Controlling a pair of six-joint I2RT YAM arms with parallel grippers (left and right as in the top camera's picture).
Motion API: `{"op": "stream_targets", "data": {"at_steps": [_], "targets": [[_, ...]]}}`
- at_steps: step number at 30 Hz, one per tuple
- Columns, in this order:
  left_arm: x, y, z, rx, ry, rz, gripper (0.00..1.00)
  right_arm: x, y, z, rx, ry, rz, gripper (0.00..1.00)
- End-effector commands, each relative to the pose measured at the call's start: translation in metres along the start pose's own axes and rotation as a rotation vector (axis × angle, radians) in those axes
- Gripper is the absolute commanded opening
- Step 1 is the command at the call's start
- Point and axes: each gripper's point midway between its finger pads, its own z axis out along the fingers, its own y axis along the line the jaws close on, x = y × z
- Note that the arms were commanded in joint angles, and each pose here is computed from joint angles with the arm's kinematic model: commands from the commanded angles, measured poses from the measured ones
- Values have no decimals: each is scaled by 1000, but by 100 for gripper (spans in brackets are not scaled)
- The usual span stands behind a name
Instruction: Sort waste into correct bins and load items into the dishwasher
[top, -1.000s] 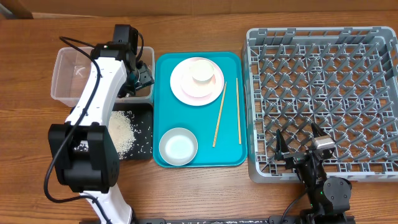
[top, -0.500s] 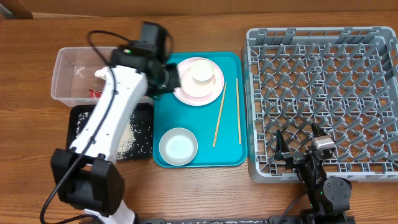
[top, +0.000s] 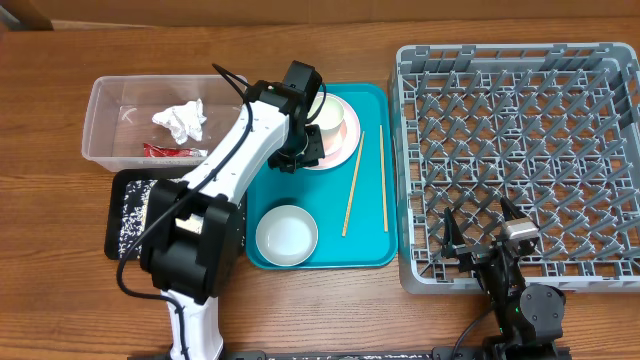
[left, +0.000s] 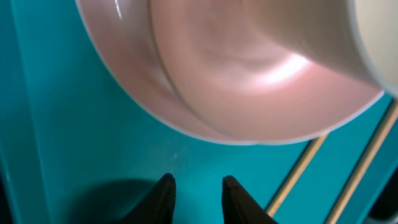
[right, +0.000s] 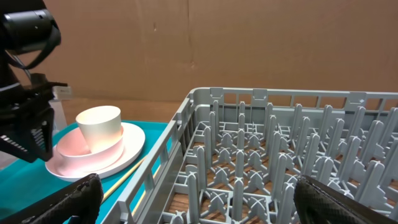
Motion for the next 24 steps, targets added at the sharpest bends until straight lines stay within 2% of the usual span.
{"op": "stream_targets", "data": {"at_steps": [1, 24], "targets": [[-9, 1, 7, -6, -21, -29, 28, 1, -1, 0, 3, -5, -3, 100], [-5, 7, 45, -46, 39, -48, 30, 1, -1, 0, 3, -5, -3, 100]]}}
